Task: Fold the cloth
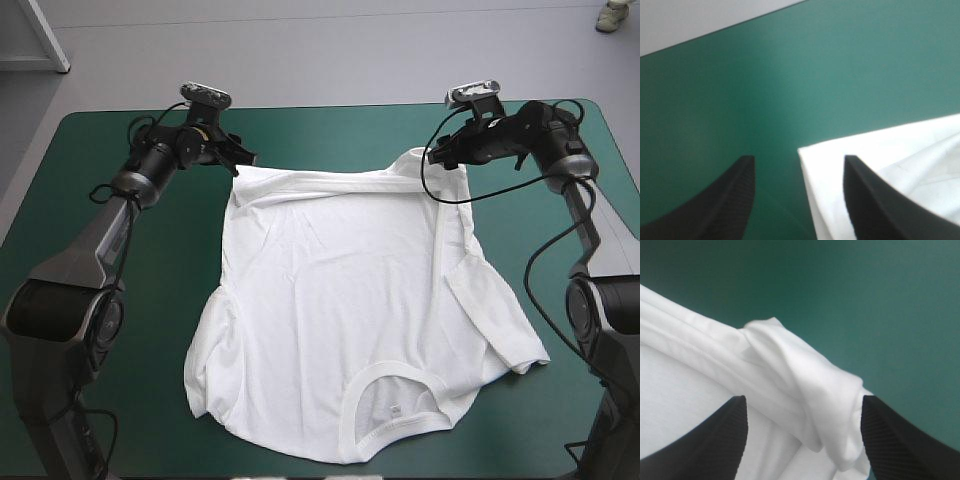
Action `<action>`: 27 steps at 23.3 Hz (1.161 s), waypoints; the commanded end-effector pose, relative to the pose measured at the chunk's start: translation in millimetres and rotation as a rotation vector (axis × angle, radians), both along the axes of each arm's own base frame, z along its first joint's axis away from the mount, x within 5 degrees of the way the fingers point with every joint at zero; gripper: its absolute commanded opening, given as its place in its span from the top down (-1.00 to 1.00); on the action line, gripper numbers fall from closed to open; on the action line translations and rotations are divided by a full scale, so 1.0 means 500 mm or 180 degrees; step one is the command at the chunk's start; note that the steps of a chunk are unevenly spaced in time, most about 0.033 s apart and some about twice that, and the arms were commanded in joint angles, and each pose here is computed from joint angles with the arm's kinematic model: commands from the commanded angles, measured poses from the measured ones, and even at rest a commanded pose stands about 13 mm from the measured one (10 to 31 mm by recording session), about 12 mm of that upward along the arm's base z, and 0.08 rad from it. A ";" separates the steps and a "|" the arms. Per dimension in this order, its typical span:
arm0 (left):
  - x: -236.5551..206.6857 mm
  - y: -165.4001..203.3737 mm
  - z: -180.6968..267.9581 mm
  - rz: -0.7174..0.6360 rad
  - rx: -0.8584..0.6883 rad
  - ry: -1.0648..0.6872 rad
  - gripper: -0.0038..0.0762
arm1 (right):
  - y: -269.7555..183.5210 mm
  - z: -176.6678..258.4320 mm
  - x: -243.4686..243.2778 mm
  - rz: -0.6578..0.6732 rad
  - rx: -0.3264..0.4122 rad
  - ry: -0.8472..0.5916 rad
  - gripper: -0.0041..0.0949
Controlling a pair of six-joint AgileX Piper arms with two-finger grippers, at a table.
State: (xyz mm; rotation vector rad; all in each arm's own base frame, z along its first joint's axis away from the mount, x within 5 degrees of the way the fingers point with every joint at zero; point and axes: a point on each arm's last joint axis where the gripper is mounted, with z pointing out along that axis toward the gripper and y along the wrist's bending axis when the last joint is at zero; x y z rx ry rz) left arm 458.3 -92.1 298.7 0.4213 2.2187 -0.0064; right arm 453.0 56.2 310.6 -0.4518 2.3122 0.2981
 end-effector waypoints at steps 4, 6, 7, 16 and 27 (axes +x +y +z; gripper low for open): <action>-0.111 0.068 0.218 -0.0005 -0.0465 -0.0420 -0.25 | -0.033 0.231 -0.123 -0.0156 0.0175 -0.0679 -0.25; -0.155 0.068 0.250 -0.0069 -0.0520 -0.0392 -0.22 | -0.033 0.262 -0.166 -0.0094 0.0208 -0.0594 -0.17; -0.175 0.065 0.260 -0.0123 -0.0517 -0.0385 -0.22 | -0.032 0.268 -0.179 -0.0072 0.0220 -0.0530 -0.15; -0.513 0.079 0.215 -0.0241 -0.1042 -0.0156 -0.22 | -0.025 0.285 -0.387 -0.0050 0.0478 -0.0042 -0.12; -0.683 0.085 -0.038 -0.0053 -0.1245 0.1283 -0.22 | -0.029 0.121 -0.542 -0.0200 0.0548 0.0387 -0.06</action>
